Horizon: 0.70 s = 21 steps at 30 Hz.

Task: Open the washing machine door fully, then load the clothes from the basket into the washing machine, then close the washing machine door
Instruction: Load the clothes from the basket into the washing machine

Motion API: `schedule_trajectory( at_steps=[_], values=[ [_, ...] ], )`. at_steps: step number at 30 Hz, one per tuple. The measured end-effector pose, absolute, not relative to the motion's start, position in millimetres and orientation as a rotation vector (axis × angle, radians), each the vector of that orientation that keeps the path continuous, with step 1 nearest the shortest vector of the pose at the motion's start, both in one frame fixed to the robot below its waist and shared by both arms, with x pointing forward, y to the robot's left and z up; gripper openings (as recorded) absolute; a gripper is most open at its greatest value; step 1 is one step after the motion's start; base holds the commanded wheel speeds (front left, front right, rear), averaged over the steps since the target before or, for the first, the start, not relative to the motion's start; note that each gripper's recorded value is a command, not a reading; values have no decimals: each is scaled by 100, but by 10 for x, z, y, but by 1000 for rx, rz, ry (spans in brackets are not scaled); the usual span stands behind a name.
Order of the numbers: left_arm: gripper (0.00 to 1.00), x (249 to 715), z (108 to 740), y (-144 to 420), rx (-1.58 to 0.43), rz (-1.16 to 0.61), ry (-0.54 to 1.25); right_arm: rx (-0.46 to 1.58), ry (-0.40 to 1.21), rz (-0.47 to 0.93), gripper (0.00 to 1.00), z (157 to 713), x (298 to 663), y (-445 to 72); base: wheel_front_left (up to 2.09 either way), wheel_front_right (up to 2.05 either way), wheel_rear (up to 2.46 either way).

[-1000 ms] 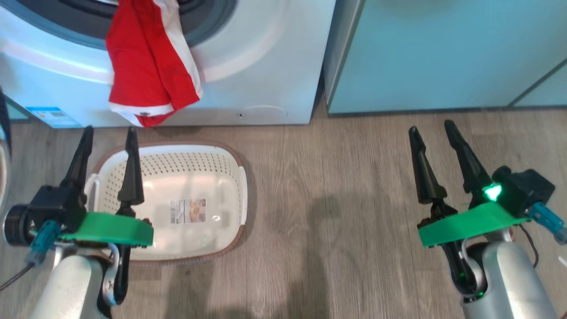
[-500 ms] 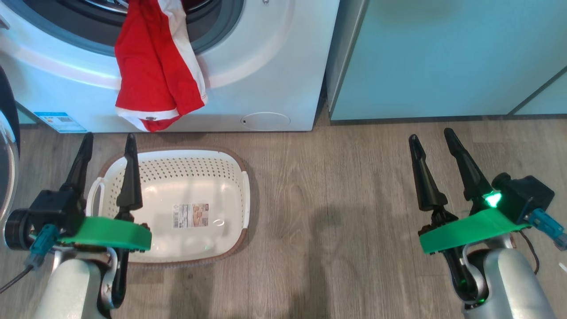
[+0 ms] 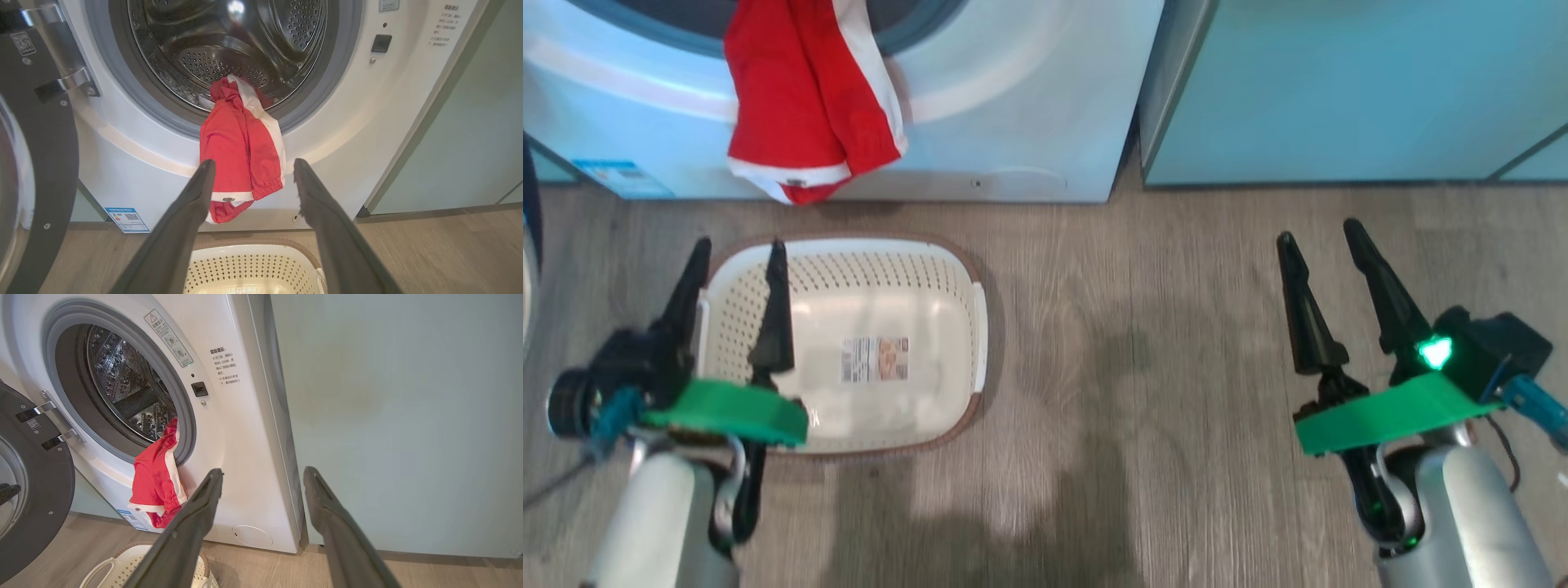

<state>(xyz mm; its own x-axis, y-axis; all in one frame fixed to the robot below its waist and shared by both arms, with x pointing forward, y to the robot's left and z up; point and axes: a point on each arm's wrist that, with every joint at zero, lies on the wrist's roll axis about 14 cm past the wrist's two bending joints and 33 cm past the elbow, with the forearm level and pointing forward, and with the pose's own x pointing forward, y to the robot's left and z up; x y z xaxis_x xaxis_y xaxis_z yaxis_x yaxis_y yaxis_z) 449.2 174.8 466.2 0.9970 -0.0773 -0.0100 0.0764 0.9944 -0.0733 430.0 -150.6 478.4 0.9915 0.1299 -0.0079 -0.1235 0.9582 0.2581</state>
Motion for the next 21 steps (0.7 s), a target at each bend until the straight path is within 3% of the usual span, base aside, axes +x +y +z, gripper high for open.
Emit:
schedule_trajectory(
  at_steps=[21],
  values=[
    [100, 5886, 3274, 1822, -124, -136, 367, 275, 102, 150, 100, 4150, 4815, -1428, 0, 0, 0]
  ],
)
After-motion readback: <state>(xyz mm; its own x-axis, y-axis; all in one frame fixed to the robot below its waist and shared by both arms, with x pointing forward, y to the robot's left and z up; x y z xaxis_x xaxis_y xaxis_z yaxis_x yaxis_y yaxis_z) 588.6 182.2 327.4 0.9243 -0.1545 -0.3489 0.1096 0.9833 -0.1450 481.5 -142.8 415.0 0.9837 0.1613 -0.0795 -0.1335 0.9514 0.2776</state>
